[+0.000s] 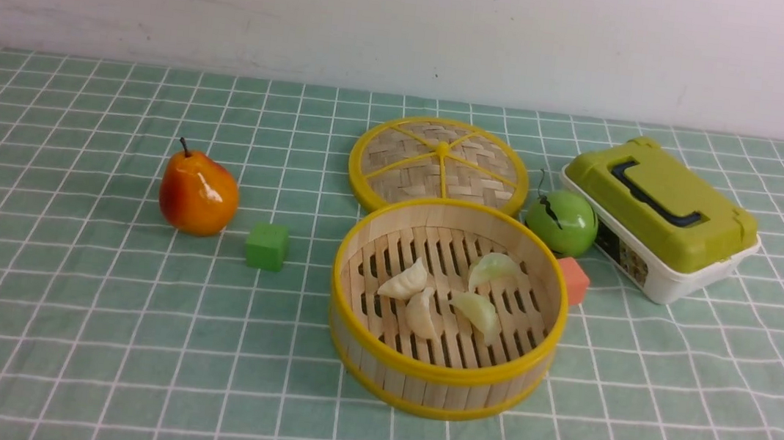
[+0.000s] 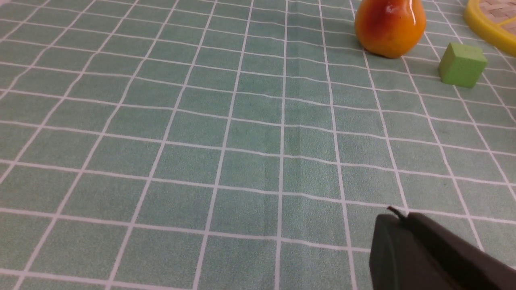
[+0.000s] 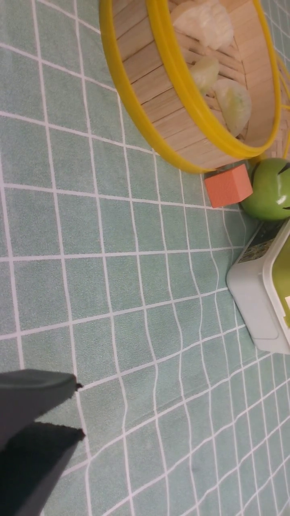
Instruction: Put the dumplings into the steamer on the table with the blue tablecloth.
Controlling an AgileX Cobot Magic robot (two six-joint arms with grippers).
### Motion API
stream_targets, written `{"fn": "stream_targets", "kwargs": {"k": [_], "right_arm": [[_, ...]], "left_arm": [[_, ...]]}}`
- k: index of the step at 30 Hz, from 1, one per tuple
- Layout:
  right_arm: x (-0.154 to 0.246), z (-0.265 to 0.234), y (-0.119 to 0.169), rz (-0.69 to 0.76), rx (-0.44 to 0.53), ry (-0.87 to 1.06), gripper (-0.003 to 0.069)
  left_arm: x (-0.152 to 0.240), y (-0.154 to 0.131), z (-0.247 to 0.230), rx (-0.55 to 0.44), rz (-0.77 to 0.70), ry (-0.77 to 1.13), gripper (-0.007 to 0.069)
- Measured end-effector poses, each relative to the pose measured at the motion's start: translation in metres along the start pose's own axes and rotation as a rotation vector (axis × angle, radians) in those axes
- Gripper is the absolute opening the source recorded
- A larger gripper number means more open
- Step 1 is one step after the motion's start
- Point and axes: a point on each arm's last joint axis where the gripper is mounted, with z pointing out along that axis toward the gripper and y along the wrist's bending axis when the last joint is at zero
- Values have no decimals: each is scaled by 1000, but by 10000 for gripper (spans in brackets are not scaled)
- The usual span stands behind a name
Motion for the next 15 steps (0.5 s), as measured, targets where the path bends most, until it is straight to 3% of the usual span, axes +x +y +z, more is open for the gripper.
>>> {"fn": "stream_targets", "kwargs": {"k": [15], "right_arm": [[0,0,0,0,0,0,153]], "left_arm": [[0,0,0,0,0,0,31]]}}
